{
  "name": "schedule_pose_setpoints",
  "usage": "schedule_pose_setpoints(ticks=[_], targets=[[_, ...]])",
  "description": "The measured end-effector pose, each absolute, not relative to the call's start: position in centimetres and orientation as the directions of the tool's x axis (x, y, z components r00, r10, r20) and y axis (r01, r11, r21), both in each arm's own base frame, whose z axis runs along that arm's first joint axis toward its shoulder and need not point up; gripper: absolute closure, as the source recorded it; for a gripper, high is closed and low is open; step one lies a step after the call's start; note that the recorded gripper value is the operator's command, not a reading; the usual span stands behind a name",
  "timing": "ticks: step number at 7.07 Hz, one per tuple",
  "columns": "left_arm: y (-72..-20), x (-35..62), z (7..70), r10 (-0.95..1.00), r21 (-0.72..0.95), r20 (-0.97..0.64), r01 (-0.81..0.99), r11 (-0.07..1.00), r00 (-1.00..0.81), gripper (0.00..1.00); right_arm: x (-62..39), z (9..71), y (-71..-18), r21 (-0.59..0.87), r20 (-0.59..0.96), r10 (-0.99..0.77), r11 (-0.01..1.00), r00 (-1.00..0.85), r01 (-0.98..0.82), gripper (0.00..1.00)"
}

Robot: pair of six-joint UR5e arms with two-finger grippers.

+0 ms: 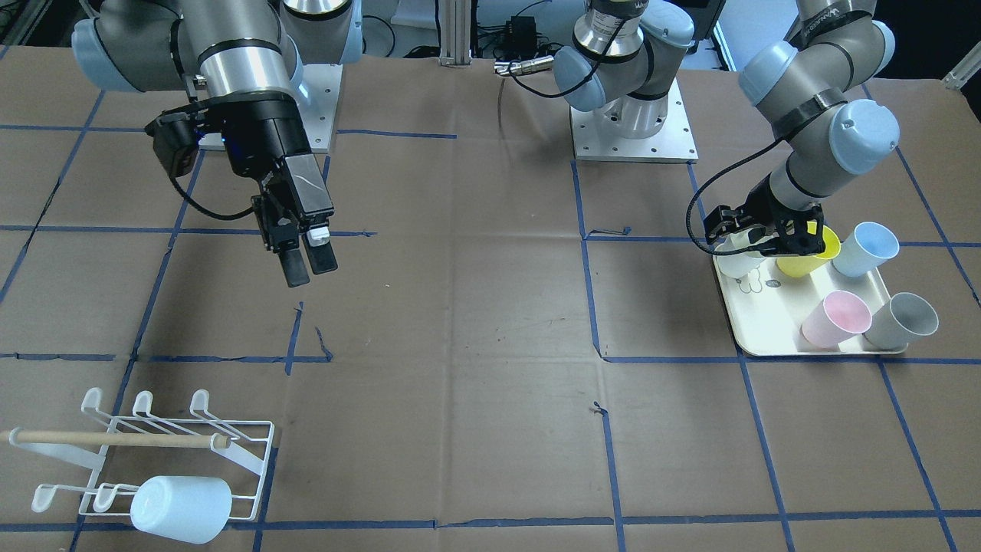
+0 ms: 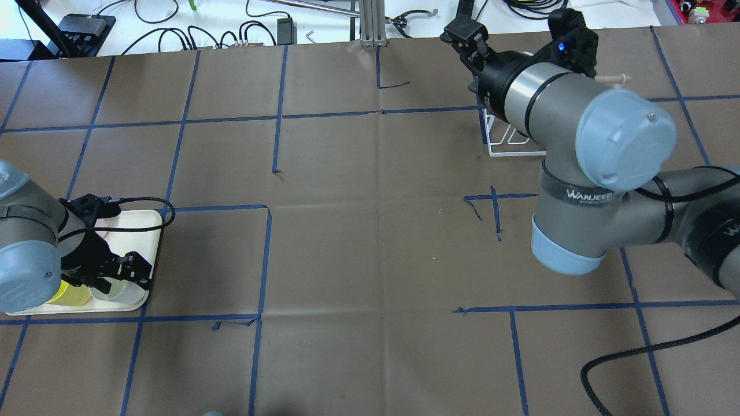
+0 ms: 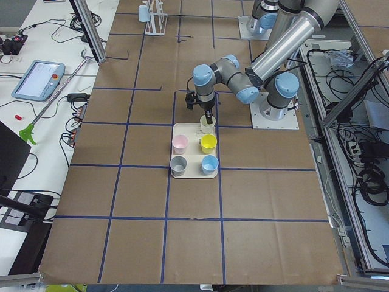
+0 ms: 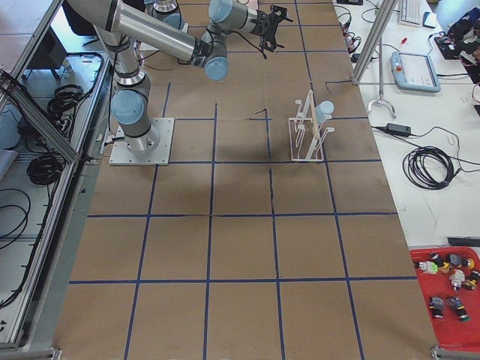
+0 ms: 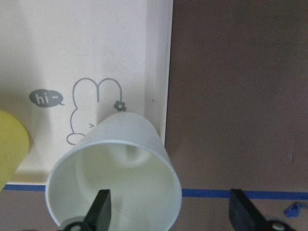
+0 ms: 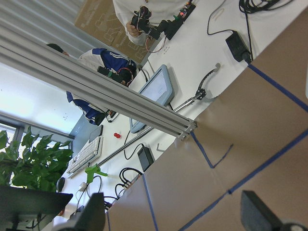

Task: Transfer IKEA cup to right arm and place on rack

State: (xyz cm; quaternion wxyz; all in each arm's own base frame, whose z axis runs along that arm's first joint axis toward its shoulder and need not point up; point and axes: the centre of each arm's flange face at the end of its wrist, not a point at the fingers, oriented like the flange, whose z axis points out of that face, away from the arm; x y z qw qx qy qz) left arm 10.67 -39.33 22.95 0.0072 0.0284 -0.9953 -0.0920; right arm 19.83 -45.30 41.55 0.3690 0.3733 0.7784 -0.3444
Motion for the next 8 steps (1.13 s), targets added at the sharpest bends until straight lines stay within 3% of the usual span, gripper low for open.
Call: schedule_pose_setpoints(ticks=[2, 5, 8], targets=[[-39.3, 11.0, 23.0, -0.053, 0.192, -0.013, -0.054, 0.98, -0.999, 1.0, 20.4, 40.9, -42.0, -0.175, -0.848, 0.375, 0.469, -0.375, 0.866, 0.0], [-40.2, 11.4, 25.1, -0.051, 0.144, -0.035, -0.056, 0.988, -0.998, 1.0, 20.5, 40.9, -41.1, -0.117, -0.859, 0.401, 0.452, -0.319, 0.884, 0.0], [-43.6, 12.6, 32.5, -0.039, 0.113, -0.031, -0.042, 0.993, -0.999, 1.0, 20.6, 40.8, -41.1, -0.101, -0.86, 0.407, 0.455, -0.307, 0.885, 0.0]])
